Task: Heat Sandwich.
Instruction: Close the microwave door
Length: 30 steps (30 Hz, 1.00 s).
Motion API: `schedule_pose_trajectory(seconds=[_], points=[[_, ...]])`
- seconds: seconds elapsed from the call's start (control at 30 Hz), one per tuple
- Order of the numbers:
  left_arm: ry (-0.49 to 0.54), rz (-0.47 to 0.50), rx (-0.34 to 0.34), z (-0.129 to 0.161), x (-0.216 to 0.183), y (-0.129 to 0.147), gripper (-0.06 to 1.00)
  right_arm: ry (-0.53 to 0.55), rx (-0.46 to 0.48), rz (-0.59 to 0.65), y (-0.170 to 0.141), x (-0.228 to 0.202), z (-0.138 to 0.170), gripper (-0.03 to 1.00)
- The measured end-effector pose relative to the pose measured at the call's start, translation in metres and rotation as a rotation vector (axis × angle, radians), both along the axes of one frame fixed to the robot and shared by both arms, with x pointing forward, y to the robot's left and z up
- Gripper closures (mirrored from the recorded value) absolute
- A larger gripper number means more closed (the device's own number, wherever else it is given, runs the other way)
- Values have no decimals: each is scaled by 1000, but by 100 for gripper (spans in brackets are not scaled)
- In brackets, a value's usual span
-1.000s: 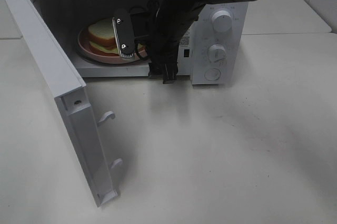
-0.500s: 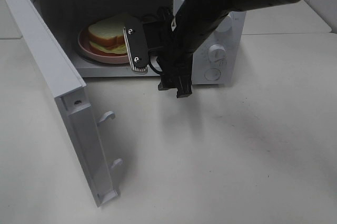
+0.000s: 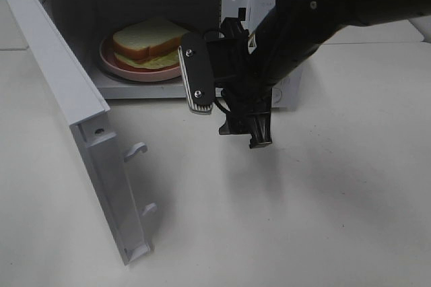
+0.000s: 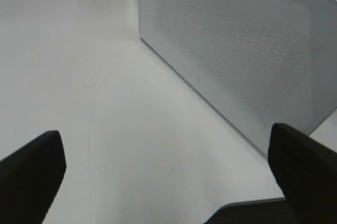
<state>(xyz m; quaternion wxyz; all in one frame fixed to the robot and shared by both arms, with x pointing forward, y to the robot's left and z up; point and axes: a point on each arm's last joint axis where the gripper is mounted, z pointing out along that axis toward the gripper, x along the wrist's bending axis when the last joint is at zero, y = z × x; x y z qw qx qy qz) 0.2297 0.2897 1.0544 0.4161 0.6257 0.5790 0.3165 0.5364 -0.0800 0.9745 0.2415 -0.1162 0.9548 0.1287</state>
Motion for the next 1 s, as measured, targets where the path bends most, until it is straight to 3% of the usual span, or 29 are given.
schedule_pose_trajectory(seconds=[0.53, 0.8, 1.0], points=[[0, 0, 0, 0, 0, 0, -2, 114, 97, -231, -34, -51, 3, 21], [0, 0, 0, 0, 0, 0, -2, 171, 249, -472, -54, -77, 19, 21], [0, 0, 0, 0, 0, 0, -2, 254, 308, -657, -68, -95, 27, 21]])
